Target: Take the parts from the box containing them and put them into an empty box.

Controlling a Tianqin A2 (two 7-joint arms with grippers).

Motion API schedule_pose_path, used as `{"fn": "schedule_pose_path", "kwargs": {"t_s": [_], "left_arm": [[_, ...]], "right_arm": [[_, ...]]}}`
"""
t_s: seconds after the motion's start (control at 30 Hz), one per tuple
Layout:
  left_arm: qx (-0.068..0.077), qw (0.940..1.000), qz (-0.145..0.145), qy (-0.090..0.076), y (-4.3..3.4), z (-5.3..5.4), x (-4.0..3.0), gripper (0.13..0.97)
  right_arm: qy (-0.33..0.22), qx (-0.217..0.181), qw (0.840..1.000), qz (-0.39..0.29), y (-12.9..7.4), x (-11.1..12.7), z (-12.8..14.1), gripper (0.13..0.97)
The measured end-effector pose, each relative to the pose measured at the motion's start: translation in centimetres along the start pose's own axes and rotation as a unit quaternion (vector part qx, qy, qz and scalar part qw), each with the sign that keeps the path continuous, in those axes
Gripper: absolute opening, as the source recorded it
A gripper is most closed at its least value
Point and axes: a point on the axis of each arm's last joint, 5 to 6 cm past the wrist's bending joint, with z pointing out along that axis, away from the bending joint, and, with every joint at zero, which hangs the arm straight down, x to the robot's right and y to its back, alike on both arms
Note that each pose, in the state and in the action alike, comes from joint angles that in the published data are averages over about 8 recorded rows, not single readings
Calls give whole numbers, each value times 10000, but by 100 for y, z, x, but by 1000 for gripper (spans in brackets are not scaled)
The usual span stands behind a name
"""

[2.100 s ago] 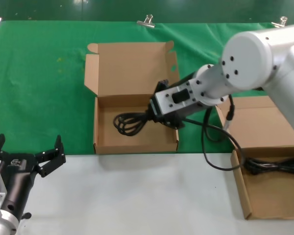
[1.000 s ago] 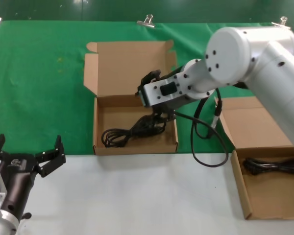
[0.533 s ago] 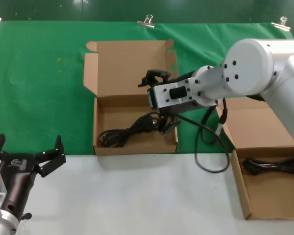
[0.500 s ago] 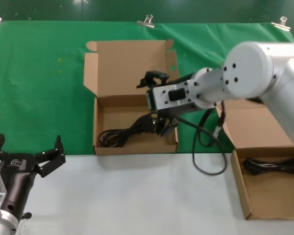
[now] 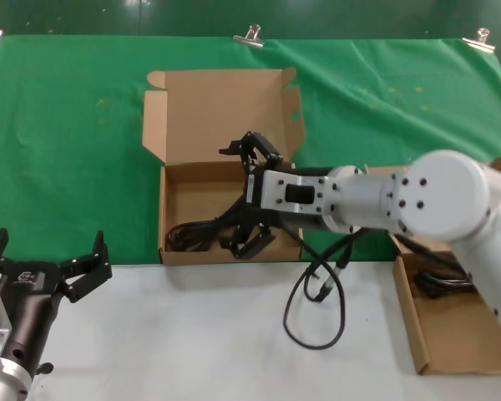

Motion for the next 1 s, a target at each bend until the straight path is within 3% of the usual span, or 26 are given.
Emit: {"fn": "schedule_pose_path", "kwargs": {"t_s": [0.5, 1.0], "left_arm": [[0, 10000, 0, 0, 0, 0, 0, 966], [0, 10000, 1, 0, 0, 0, 0, 966]], "right_arm": [[978, 466, 9820, 1545, 248, -631, -184, 963], [2016, 469, 9311, 3004, 507, -1229, -550, 966]]}}
